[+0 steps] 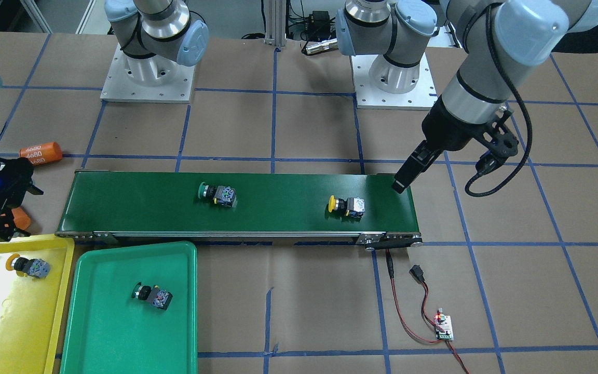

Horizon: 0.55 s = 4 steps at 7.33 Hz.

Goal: Sort buttons by color to trays
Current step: 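Open right gripper and return it to belt end while left lifts away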

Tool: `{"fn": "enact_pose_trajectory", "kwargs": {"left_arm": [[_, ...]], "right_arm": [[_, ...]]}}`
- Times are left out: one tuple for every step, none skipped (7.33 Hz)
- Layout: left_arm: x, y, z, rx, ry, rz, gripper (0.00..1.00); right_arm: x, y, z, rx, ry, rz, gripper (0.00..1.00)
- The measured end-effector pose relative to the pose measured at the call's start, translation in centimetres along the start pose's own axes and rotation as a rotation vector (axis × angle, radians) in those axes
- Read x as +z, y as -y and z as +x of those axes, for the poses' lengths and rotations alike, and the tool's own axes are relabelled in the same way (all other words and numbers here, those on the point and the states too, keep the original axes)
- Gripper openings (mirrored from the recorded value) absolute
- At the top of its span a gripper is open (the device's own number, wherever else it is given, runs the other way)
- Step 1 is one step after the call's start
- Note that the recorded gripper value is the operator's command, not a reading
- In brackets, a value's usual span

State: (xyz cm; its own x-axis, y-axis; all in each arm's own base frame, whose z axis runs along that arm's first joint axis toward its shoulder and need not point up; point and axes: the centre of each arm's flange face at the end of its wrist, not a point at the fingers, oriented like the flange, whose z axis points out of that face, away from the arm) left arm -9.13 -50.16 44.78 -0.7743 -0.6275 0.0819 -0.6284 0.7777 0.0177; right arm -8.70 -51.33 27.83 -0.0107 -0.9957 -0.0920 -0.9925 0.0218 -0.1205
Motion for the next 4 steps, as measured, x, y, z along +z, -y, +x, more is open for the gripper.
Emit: {"fn": "enact_pose_trajectory", "kwargs": {"left_arm": [[-1.7, -0.8, -0.1, 0.069, 0.033, -0.02, 1.0], [-2.9, -1.3, -0.4, 0.165, 0.064, -0.031, 1.0], [-4.4, -1.6, -1.0, 0.268, 0.105, -0.005, 1.0], [-5.5, -1.8, -1.4, 0.339, 0.146, 0.022, 1.0]], "right_arm": [[0.8, 2.7, -1.2, -0.007, 0.015, -0.001, 1.0], [1.4, 5.3, -1.7, -0.011, 0.027, -0.009, 1.0], [1.8, 8.1, -2.0, -0.014, 0.031, -0.021, 1.0], [2.2, 11.1, -2.0, -0.009, 0.027, -0.038, 1.0]]}}
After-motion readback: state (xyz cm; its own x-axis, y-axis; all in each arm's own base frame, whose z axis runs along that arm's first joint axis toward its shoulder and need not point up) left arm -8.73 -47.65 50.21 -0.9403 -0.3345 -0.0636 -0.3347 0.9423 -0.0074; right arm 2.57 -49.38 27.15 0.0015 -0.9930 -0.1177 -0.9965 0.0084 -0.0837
